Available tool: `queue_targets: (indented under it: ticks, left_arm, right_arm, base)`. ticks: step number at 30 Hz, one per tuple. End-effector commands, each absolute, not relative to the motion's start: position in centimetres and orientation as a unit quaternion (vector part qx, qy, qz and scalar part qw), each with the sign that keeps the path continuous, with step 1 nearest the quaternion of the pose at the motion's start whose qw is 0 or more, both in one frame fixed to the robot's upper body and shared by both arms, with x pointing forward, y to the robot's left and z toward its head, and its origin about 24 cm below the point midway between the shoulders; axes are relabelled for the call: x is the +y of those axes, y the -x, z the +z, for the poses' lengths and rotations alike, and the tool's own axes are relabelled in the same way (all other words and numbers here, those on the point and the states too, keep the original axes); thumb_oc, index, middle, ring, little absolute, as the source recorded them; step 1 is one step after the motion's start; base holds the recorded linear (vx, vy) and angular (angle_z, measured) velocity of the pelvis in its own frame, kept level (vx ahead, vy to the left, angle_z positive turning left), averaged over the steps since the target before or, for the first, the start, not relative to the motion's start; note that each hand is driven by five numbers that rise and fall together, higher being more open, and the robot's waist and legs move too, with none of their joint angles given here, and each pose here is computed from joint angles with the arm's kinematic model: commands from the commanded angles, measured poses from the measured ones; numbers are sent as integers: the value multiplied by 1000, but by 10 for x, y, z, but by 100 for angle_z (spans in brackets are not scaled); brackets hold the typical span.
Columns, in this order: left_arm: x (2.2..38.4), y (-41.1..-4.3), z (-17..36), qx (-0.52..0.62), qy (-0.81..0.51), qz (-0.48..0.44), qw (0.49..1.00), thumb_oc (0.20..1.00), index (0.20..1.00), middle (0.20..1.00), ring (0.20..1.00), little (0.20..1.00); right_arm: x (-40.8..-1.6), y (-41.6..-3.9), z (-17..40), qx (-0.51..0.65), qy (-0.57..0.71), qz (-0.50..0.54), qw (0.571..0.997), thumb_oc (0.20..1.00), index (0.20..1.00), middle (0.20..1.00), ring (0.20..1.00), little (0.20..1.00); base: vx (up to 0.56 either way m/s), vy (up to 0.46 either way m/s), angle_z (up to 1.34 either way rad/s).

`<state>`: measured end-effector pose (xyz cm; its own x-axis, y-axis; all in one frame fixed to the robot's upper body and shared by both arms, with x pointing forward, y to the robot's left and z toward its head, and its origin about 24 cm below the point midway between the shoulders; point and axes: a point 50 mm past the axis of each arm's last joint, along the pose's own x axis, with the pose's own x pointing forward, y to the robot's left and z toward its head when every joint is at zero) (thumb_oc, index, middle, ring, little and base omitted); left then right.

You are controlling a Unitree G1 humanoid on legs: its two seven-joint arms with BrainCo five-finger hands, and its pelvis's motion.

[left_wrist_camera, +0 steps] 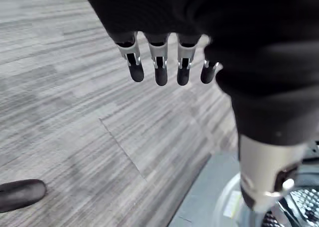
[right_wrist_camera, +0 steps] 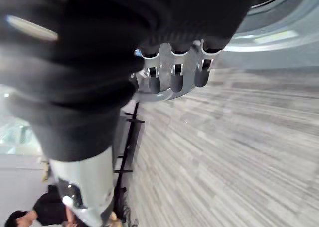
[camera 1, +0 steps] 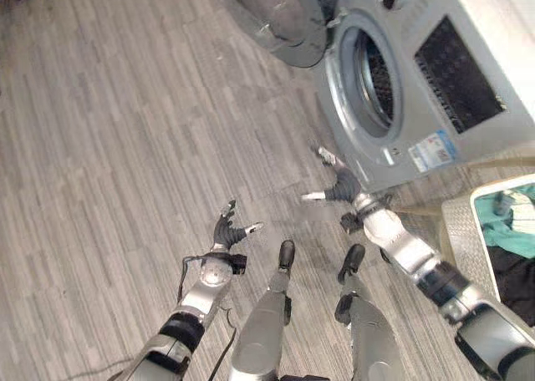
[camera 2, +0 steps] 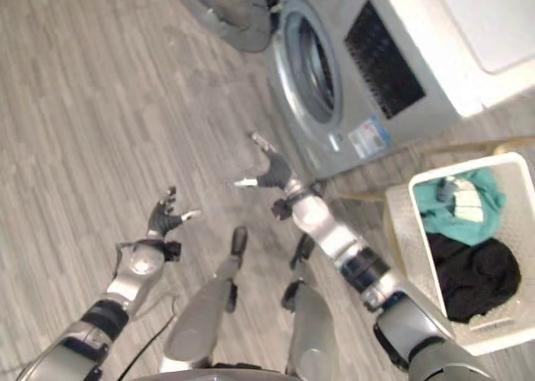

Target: Grab the laundry basket,head to the washer,open it,put in the laundry and shut it.

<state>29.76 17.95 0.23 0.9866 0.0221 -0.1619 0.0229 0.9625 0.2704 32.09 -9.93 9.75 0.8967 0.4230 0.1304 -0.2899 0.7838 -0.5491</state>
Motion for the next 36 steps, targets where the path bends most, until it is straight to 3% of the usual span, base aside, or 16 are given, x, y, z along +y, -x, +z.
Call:
queue_targets:
  ticks: [1,5,7,8,9,10,20,32,35,36]
  left_arm:
    - [181,-317,38,1,-177,20,984,1000,1000,1000,1000,1000]
    - [192,-354,93,-70,-240,65,966,1000,1000,1000,1000,1000]
    - [228,-372,127,-81,-303,121,942,1000,1000,1000,1000,1000]
    - [228,-372,128,-82,-303,121,942,1000,1000,1000,1000,1000]
    - [275,-377,156,-67,-358,187,912,1000,1000,1000,1000,1000]
    - [294,-374,167,-61,-378,214,899,1000,1000,1000,1000,1000]
    - [347,-355,162,9,-402,313,860,1000,1000,1000,1000,1000]
    - [386,-333,186,2,-417,423,805,1000,1000,1000,1000,1000]
    - [388,-328,182,-5,-414,427,804,1000,1000,1000,1000,1000]
    - [376,-327,159,-7,-403,403,822,1000,1000,1000,1000,1000]
  right_arm:
    - [-96,-313,110,-180,295,211,914,1000,1000,1000,1000,1000]
    - [-120,-307,94,-153,303,177,924,1000,1000,1000,1000,1000]
    - [-135,-303,98,-160,297,157,928,1000,1000,1000,1000,1000]
    - [-135,-303,99,-160,297,157,928,1000,1000,1000,1000,1000]
    - [-146,-298,112,-189,294,151,925,1000,1000,1000,1000,1000]
    - [-153,-297,118,-200,291,140,925,1000,1000,1000,1000,1000]
    - [-176,-283,120,-206,266,97,937,1000,1000,1000,1000,1000]
    - [-179,-273,115,-209,248,86,942,1000,1000,1000,1000,1000]
    - [-178,-271,114,-210,248,86,942,1000,1000,1000,1000,1000]
    - [-175,-271,113,-210,242,83,944,1000,1000,1000,1000,1000]
  base:
    - [-21,38,-38]
    - [-30,35,-37]
    - [-11,31,-37]
    - [-19,56,-74]
    - [-13,46,-58]
    - [73,61,-53]
    - [33,30,-2]
    - [6,15,10]
    - [23,14,7]
    - [31,13,0]
